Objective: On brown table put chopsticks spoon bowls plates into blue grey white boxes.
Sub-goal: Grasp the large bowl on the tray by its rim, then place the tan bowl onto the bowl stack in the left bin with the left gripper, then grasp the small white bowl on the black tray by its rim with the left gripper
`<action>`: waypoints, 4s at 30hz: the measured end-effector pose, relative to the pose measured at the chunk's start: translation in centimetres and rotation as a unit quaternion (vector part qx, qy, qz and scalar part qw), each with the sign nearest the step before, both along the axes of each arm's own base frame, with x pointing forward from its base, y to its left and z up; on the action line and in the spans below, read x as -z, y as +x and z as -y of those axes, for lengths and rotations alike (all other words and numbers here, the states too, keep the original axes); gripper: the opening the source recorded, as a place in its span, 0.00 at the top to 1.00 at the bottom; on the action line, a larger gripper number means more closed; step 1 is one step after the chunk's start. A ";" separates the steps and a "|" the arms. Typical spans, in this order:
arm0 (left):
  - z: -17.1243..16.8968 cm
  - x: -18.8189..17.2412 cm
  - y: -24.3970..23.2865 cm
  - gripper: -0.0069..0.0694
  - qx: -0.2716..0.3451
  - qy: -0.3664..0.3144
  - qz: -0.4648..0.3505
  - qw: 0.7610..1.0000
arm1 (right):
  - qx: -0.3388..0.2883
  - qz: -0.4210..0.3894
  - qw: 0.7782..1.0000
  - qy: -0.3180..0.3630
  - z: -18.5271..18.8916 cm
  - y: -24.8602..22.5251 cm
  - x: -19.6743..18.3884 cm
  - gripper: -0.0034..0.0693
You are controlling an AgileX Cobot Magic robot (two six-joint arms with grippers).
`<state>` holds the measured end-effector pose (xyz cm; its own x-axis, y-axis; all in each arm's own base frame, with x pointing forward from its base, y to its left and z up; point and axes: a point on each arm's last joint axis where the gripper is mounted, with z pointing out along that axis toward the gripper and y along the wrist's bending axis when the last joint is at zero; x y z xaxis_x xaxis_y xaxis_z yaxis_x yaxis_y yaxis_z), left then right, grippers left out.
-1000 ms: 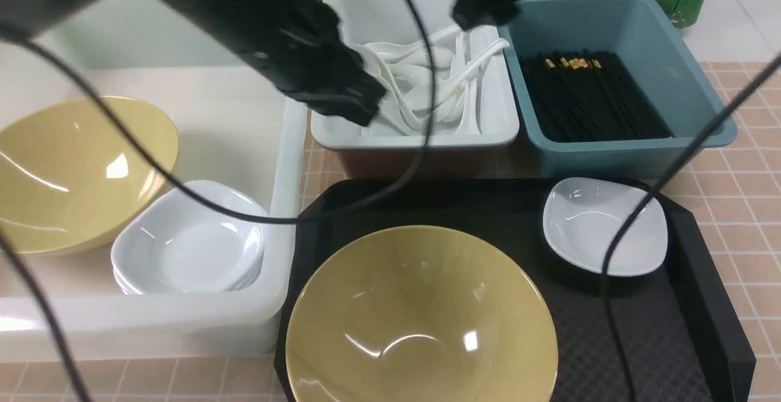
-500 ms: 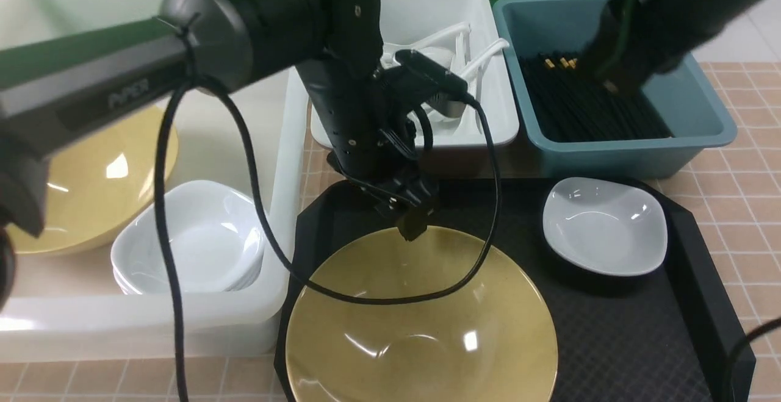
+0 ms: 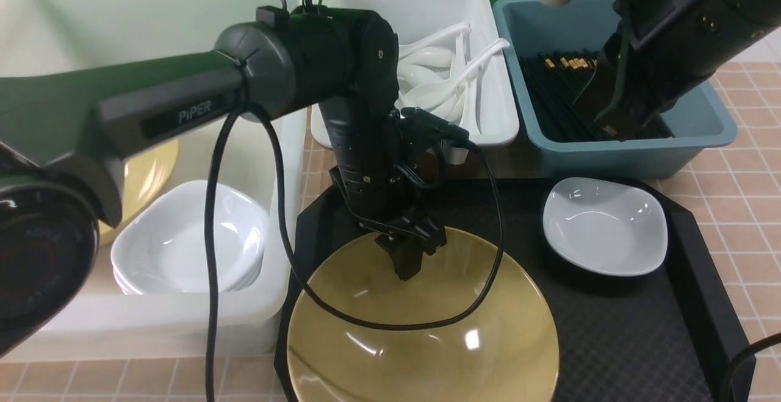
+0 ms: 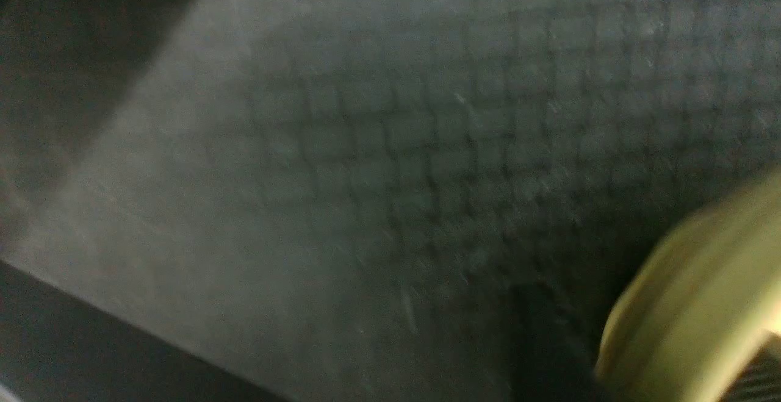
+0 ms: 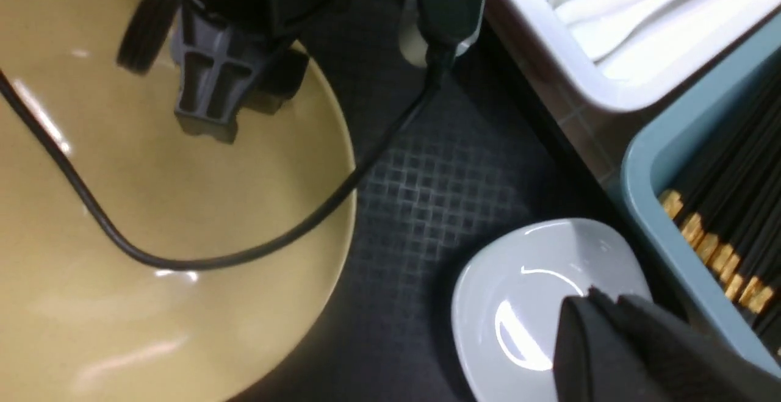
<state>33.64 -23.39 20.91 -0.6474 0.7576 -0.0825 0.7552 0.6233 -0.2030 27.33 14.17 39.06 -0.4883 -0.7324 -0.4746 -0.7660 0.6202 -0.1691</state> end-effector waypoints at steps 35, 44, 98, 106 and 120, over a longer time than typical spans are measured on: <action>-36.3 -15.5 -8.1 0.90 -0.622 -0.173 0.328 0.689 | -0.213 0.188 0.957 0.052 -10.3 -3.6 -6.8 0.84; -39.4 -8.1 -4.4 0.90 -0.632 -0.139 0.234 0.726 | -0.213 0.185 0.958 0.049 -10.2 -3.6 -6.8 0.84; 9.9 1.1 0.8 0.31 -0.098 -0.219 0.133 0.962 | 0.180 -0.003 0.983 0.040 8.8 -11.6 4.2 0.81; 11.0 3.3 1.3 0.32 -0.152 -0.252 0.115 0.949 | 0.165 0.044 0.984 0.056 9.4 -13.4 3.9 0.81; 11.7 5.0 0.8 0.69 -0.129 -0.230 0.111 0.958 | 0.160 0.067 0.983 0.065 8.9 -12.1 4.0 0.81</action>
